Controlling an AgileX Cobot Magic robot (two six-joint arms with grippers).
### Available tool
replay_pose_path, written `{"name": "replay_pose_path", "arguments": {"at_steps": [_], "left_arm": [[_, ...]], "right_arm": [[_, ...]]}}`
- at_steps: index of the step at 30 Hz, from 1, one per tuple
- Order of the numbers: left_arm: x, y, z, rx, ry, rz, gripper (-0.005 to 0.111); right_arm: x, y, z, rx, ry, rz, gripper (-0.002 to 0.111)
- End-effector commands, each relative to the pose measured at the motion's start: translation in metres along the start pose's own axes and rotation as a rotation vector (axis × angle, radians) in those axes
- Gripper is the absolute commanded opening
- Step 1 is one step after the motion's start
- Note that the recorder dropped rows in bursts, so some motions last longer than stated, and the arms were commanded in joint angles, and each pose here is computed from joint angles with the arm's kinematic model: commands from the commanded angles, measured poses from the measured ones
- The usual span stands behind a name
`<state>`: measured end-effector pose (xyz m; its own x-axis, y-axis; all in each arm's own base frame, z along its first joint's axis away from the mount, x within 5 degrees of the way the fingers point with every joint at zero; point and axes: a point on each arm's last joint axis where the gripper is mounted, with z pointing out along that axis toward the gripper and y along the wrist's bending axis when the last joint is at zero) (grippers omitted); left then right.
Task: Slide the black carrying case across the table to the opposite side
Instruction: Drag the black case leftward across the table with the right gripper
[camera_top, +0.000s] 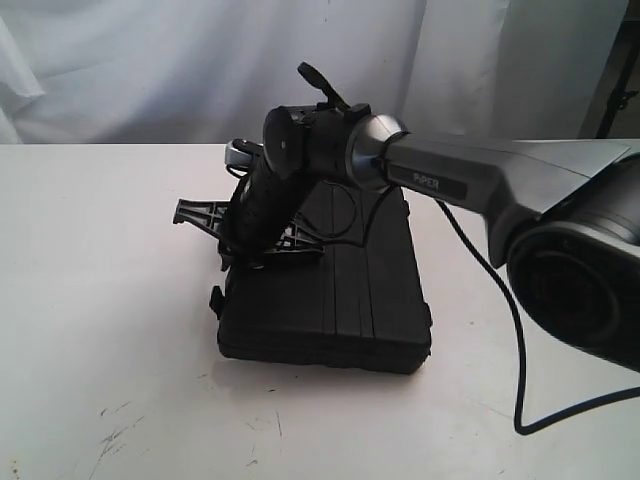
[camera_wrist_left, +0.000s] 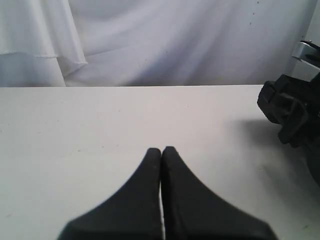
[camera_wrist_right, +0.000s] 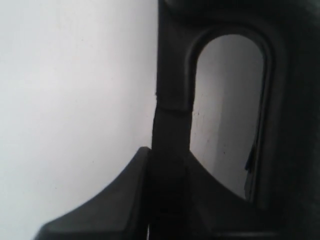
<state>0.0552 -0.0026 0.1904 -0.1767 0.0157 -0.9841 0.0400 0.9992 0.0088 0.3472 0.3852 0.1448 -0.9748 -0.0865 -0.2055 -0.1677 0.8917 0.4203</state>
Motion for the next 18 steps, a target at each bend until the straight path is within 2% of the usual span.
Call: {"name": "replay_pose_path", "arguments": {"at_steps": [1, 3, 9, 18], "left_arm": [[0.0013, -0.0001, 0.0000, 0.000, 0.000, -0.012, 0.000], [0.0013, -0.0001, 0.0000, 0.000, 0.000, -0.012, 0.000], [0.0013, -0.0001, 0.0000, 0.000, 0.000, -0.012, 0.000], [0.0013, -0.0001, 0.0000, 0.000, 0.000, -0.012, 0.000]], "right_arm": [[-0.0046, 0.0080, 0.0024, -0.092, -0.050, 0.012, 0.030], [-0.0032, 0.0080, 0.0024, -0.093, -0.035, 0.019, 0.039], [0.0000, 0.0066, 0.0026, -0.076, 0.000, 0.019, 0.047], [0.0017, 0.0067, 0.0004, -0.064, 0.028, 0.048, 0.050]]}}
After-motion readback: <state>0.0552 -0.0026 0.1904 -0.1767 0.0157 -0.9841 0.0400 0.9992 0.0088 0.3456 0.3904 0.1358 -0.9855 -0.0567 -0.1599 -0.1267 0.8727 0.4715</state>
